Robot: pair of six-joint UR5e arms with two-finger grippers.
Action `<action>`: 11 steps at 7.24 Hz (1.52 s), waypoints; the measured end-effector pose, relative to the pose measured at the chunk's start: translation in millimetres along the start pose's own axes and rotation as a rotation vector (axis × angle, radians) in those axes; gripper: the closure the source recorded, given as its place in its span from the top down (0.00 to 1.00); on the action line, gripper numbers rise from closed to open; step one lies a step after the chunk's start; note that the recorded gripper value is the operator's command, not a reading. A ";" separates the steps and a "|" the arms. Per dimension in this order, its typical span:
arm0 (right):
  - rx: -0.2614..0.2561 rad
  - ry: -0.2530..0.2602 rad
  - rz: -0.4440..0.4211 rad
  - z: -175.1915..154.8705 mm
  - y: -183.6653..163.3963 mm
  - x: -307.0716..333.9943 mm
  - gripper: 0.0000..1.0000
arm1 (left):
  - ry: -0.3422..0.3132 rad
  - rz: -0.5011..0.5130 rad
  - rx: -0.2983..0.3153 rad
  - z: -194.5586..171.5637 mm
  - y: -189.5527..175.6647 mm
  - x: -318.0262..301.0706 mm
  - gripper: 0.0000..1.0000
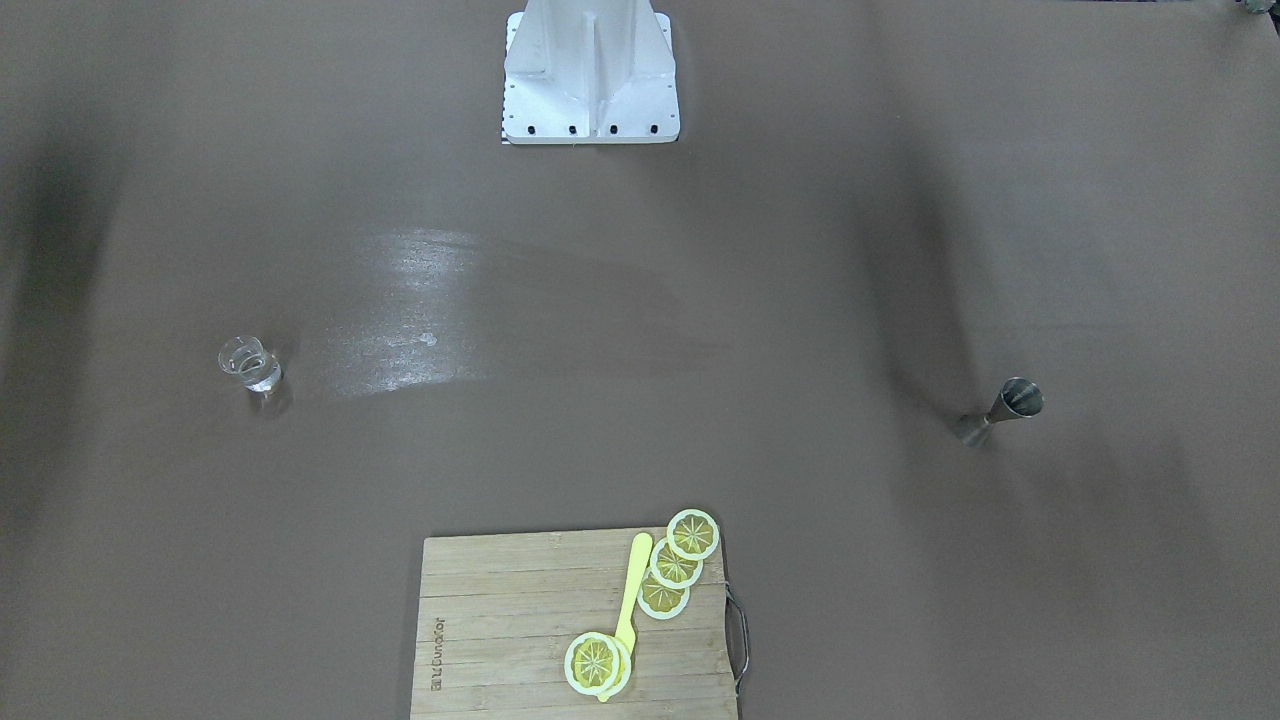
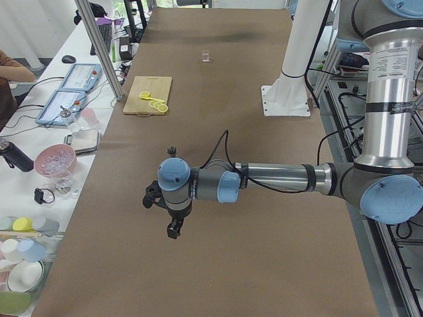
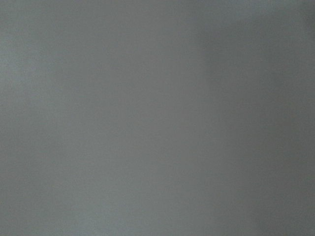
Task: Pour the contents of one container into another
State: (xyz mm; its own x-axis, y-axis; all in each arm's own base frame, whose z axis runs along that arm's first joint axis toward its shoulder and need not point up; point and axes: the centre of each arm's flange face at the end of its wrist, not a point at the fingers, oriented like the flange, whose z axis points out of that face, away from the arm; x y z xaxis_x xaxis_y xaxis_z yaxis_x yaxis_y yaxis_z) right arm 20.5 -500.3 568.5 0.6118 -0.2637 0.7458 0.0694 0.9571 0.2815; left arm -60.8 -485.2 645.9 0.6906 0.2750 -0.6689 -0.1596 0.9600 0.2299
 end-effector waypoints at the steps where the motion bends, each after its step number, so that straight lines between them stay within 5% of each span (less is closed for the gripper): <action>1: 0.003 -0.003 -0.005 -1.2 -0.2 -2.1 1.00 | -0.002 0.002 0.000 -0.1 -0.2 -0.1 0.99; 7: 0.026 -0.009 -0.085 -11.9 -9.2 -39.9 1.00 | -0.009 -0.006 0.022 -17.4 -8.2 16.3 0.99; 11: 0.003 0.003 -0.116 -0.2 -12.2 -55.0 1.00 | -0.002 -0.179 0.001 -66.3 -15.0 71.0 0.99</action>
State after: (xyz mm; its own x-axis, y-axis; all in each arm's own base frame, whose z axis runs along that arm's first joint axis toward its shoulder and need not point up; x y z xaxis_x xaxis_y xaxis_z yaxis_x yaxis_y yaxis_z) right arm -13.8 -497.5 524.0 0.6020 -0.3723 0.7064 0.1372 0.9197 0.3678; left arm -56.2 -476.7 548.2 0.7093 0.0997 -0.6979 -0.0332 0.9936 0.1082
